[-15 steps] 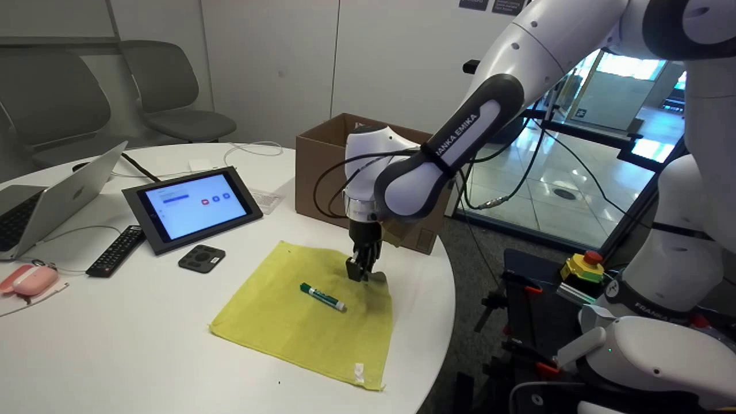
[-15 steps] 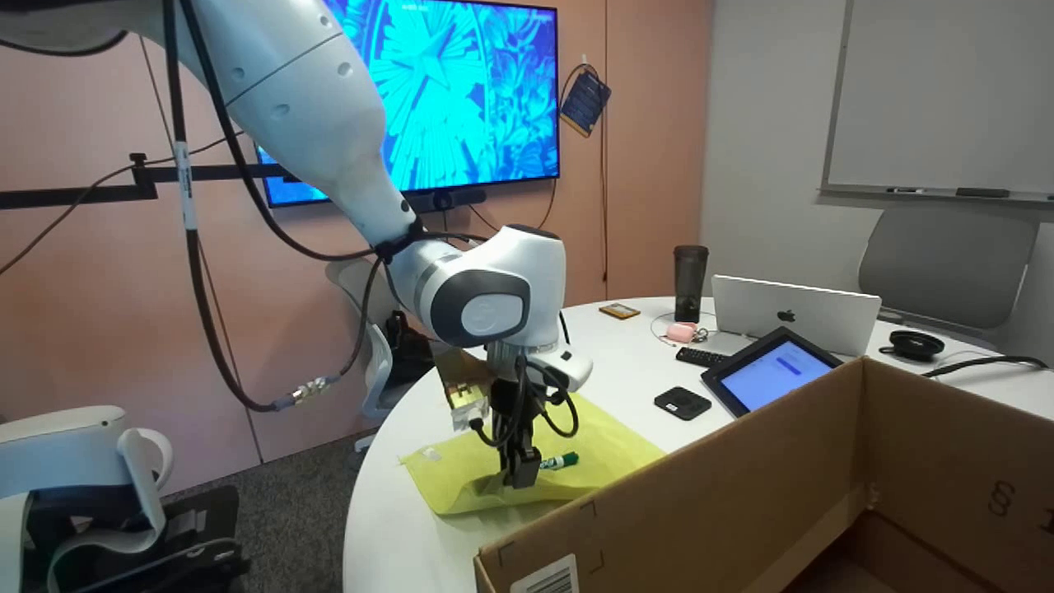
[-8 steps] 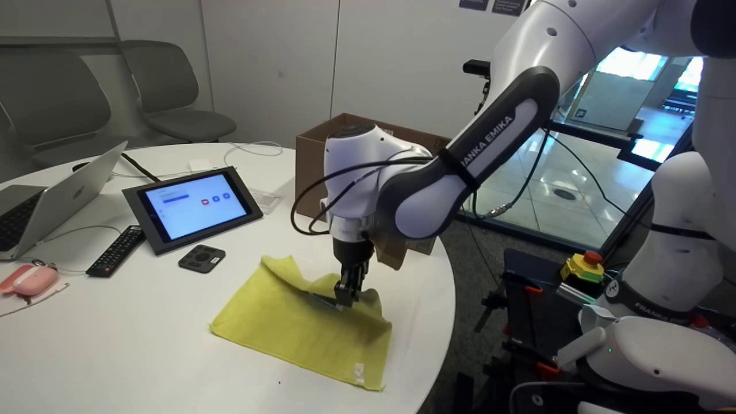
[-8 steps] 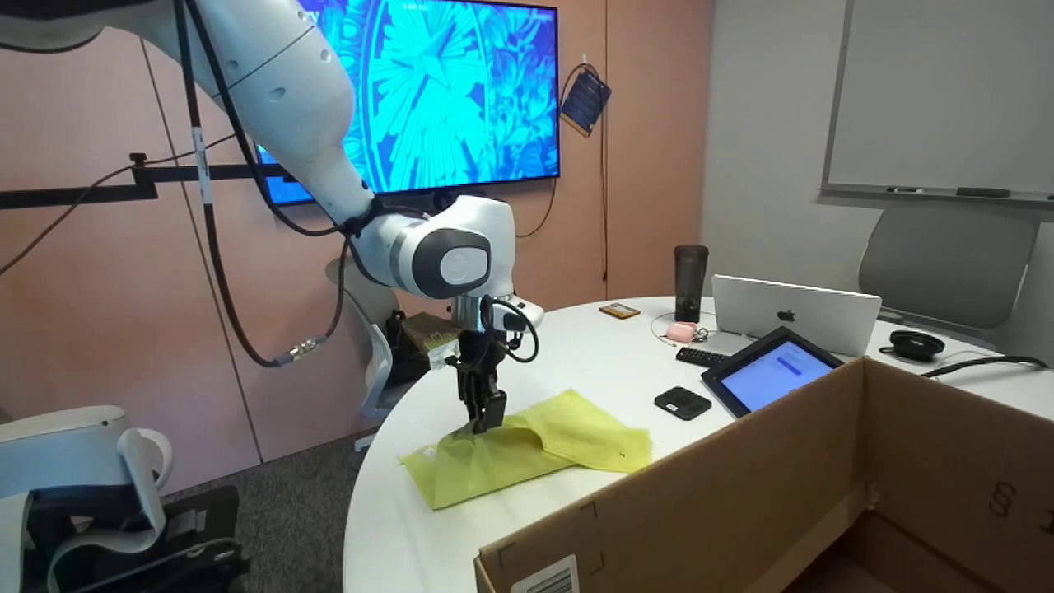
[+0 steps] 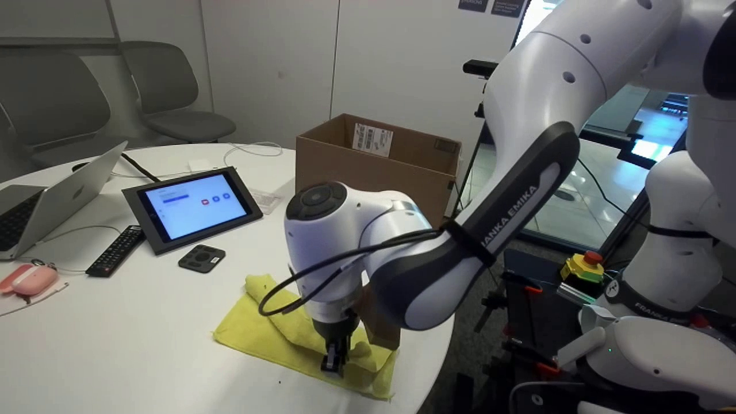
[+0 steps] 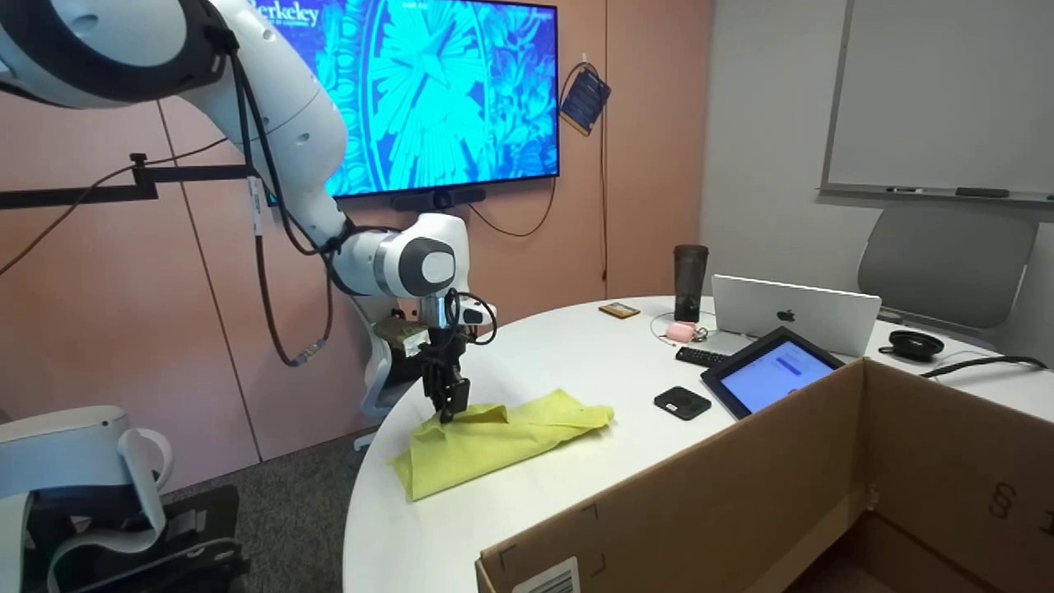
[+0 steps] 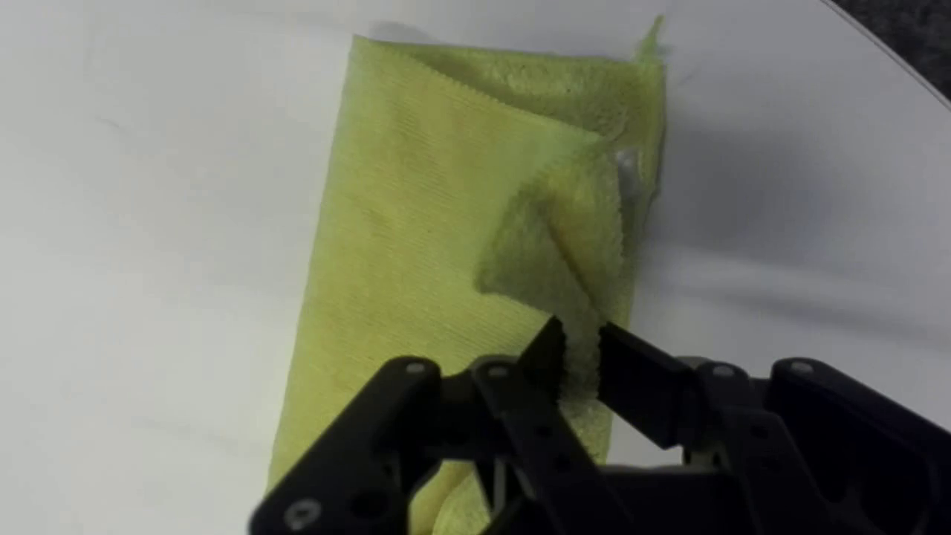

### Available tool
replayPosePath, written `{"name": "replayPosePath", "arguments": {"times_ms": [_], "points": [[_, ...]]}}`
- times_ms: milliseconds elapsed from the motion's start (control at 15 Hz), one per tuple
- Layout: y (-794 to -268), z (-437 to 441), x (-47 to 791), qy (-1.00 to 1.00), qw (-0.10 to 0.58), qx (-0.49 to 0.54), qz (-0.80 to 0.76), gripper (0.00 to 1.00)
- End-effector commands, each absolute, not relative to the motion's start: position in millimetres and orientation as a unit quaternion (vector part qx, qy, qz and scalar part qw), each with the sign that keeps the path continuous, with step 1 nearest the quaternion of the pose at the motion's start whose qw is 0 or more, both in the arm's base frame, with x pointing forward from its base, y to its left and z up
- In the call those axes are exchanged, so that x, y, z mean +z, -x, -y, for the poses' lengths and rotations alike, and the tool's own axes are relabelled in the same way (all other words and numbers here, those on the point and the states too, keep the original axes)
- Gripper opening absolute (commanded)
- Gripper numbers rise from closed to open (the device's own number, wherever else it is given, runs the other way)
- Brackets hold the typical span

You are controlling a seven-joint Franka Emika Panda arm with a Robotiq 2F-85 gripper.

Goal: Pick up the pen, put it on the lime towel, fold the towel, pick up the folded towel and put it in the box.

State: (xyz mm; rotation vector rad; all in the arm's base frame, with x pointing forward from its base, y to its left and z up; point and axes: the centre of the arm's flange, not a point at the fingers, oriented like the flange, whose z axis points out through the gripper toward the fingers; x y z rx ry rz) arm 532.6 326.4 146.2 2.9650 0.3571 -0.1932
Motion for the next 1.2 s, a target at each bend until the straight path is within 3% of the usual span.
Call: {"name": "replayPosePath", "arguments": {"times_ms": [0, 67, 200, 600, 800, 1133], "points": [[-544, -356, 128, -0.982, 0.114, -0.069, -0.136, 0.33], [-543, -359, 127, -0.980, 0.121, -0.069, -0.140, 0.35], [-544, -359, 133, -0.980, 0.124, -0.059, -0.145, 0.48], [-562, -333, 201, -0.991, 0.065, 0.009, -0.117, 0.97], [-591, -309, 220, -0.997, 0.049, 0.049, -0.037, 1.00], [-635, -267, 195, -0.995, 0.026, 0.030, 0.097, 1.00]]}}
